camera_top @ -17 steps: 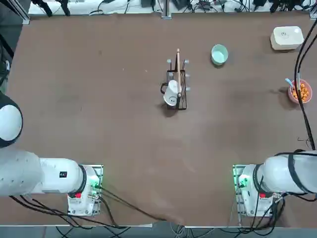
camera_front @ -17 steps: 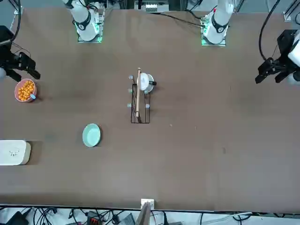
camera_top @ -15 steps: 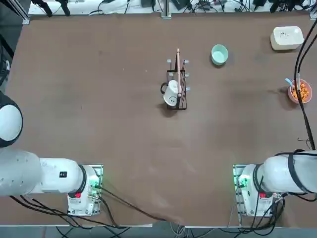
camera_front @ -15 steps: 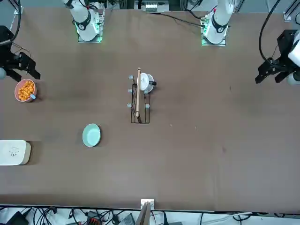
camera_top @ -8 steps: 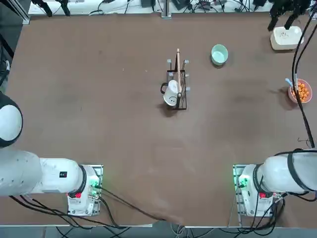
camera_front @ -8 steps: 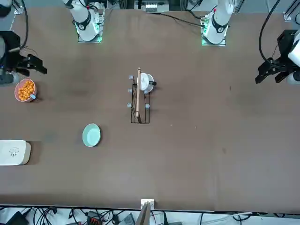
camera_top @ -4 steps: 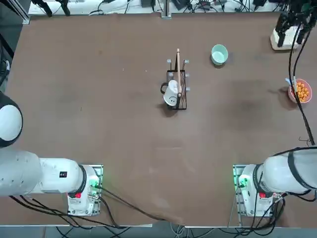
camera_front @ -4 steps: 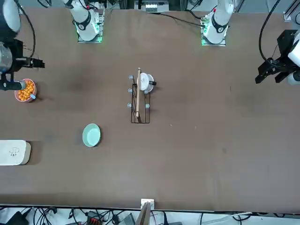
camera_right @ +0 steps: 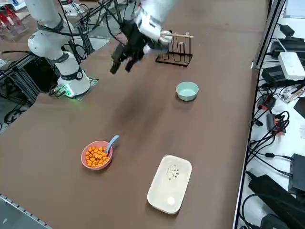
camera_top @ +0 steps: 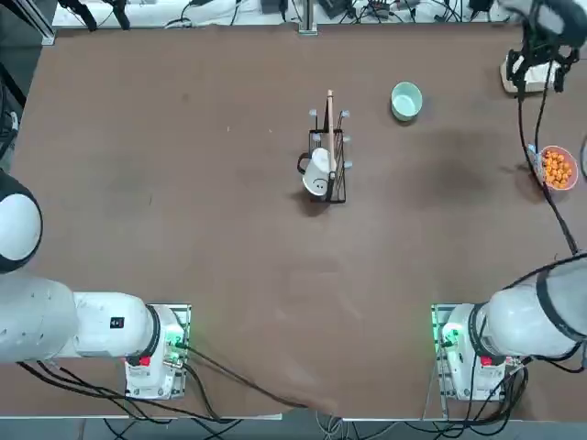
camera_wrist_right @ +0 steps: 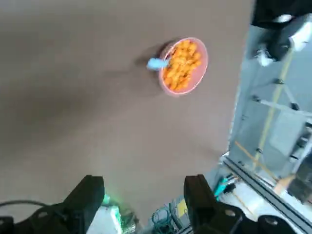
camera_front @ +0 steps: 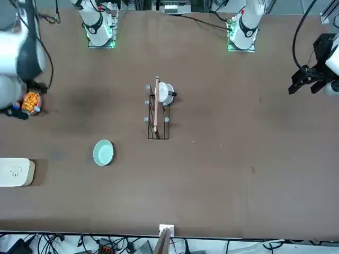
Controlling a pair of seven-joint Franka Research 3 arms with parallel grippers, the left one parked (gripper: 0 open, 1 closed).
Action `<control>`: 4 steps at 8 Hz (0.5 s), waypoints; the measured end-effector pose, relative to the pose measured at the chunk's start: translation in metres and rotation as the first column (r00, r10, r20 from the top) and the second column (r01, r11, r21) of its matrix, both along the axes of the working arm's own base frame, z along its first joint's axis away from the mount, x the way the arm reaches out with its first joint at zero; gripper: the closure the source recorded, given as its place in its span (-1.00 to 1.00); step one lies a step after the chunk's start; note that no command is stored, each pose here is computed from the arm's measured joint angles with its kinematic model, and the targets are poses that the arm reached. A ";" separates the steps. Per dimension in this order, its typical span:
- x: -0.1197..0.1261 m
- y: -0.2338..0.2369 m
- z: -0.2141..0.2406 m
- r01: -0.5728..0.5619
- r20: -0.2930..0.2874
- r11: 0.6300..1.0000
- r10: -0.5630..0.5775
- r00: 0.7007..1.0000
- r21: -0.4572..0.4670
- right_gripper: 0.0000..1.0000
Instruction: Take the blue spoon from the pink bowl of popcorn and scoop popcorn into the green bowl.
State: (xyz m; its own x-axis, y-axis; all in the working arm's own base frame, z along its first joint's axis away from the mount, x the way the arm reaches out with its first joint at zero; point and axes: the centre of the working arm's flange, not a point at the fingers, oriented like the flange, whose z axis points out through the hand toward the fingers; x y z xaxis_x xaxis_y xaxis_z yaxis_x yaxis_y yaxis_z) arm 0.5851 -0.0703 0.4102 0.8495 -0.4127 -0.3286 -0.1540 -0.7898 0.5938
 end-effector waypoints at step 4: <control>0.019 -0.037 -0.133 -0.030 0.019 0.972 0.035 0.999 -0.235 -1.00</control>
State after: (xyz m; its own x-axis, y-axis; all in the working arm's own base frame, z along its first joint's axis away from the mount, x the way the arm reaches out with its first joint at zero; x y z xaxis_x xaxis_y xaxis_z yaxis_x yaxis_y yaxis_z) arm 0.6039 -0.1069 0.2774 0.8701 -0.4478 -0.2060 -0.1463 -0.6337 0.7596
